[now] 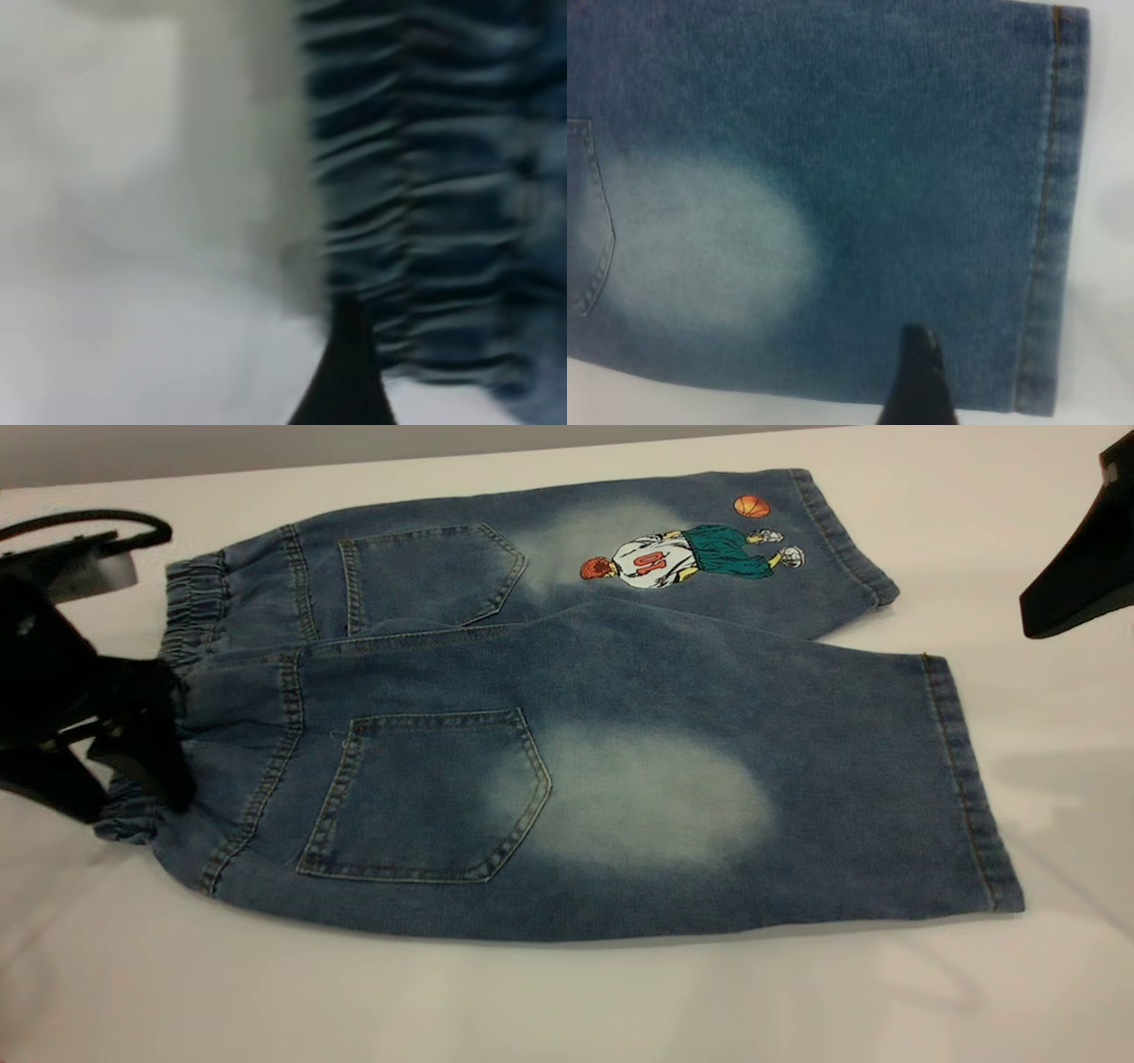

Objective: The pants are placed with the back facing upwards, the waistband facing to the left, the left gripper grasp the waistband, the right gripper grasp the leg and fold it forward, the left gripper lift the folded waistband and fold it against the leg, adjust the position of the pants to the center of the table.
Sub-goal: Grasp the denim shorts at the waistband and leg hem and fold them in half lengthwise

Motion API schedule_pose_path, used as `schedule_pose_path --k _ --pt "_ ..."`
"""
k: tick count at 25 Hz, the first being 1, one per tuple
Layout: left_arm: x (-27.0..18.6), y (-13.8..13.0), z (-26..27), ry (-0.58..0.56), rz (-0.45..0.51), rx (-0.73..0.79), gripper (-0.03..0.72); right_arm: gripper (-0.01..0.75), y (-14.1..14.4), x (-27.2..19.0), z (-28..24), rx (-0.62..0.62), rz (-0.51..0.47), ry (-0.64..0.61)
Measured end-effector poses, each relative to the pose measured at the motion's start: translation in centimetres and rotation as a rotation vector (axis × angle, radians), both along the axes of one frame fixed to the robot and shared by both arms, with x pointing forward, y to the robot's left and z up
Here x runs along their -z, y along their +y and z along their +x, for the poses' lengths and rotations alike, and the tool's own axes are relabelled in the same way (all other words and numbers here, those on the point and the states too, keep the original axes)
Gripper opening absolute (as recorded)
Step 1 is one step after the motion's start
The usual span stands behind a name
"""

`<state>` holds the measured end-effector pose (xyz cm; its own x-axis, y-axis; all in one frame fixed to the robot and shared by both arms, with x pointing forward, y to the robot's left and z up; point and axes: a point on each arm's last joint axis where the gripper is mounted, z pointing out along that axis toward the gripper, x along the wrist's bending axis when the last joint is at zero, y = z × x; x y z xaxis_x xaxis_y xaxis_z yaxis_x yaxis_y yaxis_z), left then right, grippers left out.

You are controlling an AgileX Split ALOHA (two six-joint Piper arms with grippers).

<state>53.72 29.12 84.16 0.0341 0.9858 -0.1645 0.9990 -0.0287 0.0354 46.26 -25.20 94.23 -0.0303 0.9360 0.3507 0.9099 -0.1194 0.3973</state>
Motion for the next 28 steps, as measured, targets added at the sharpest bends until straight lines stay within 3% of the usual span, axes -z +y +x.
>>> schedule_pose_path --k 8,28 --pt "0.0 -0.4 0.6 -0.064 0.053 -0.005 0.542 0.470 0.0 0.0 0.0 0.003 0.003 0.000" --pt "0.1 -0.6 0.5 -0.051 0.092 0.001 0.541 0.469 0.0 0.0 0.0 0.000 0.006 0.005"
